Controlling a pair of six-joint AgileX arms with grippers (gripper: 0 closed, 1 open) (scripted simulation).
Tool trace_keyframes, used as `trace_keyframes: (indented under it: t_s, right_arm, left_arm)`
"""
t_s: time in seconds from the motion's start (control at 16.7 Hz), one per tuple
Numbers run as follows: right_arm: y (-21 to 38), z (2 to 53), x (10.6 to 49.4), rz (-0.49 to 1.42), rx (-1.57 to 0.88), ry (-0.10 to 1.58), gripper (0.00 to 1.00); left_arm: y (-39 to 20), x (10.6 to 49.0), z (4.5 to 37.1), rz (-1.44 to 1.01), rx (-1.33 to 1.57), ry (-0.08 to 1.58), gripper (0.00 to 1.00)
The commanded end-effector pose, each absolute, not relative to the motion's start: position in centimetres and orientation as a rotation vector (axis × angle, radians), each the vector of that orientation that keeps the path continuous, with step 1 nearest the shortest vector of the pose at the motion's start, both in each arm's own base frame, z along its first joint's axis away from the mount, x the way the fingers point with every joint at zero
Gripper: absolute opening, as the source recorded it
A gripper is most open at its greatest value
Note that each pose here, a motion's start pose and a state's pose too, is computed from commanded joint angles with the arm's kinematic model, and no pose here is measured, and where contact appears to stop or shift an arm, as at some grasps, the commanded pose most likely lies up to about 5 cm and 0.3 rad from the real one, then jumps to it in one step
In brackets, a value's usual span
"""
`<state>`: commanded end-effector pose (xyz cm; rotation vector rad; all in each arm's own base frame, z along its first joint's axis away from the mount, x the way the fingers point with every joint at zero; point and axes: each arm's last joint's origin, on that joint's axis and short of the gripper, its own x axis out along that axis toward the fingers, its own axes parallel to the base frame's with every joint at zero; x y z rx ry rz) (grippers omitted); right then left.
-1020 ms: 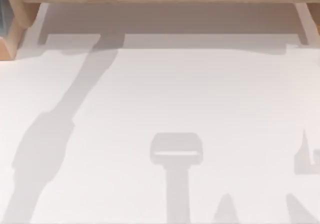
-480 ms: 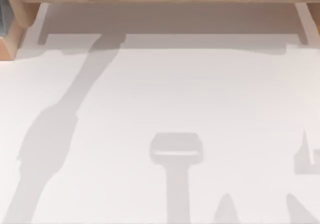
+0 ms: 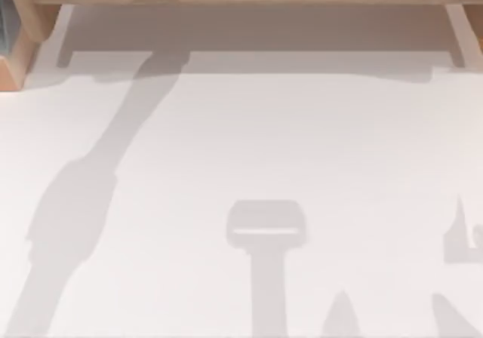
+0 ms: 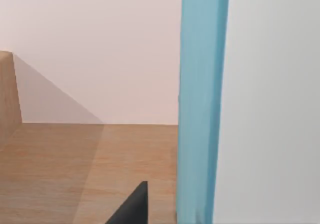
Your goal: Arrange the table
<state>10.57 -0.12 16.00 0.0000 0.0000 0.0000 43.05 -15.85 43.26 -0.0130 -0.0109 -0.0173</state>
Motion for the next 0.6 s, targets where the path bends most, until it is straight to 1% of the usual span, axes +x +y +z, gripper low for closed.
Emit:
trace_keyframes:
  t_s: [0.48,0.54,0.6]
  right_arm:
    - [-0.12,16.0,10.57,0.0,0.0,0.0,1.0]
    - [-0.12,16.0,10.57,0.0,0.0,0.0,1.0]
    - [-0.12,16.0,10.57,0.0,0.0,0.0,1.0]
  left_arm:
    - [-15.85,43.05,43.26,-0.017,-0.013,-0.011,0.02]
    - [-15.85,43.05,43.26,-0.017,-0.013,-0.011,0.0]
    - [-15.85,43.05,43.26,-0.017,-0.013,-0.011,0.0]
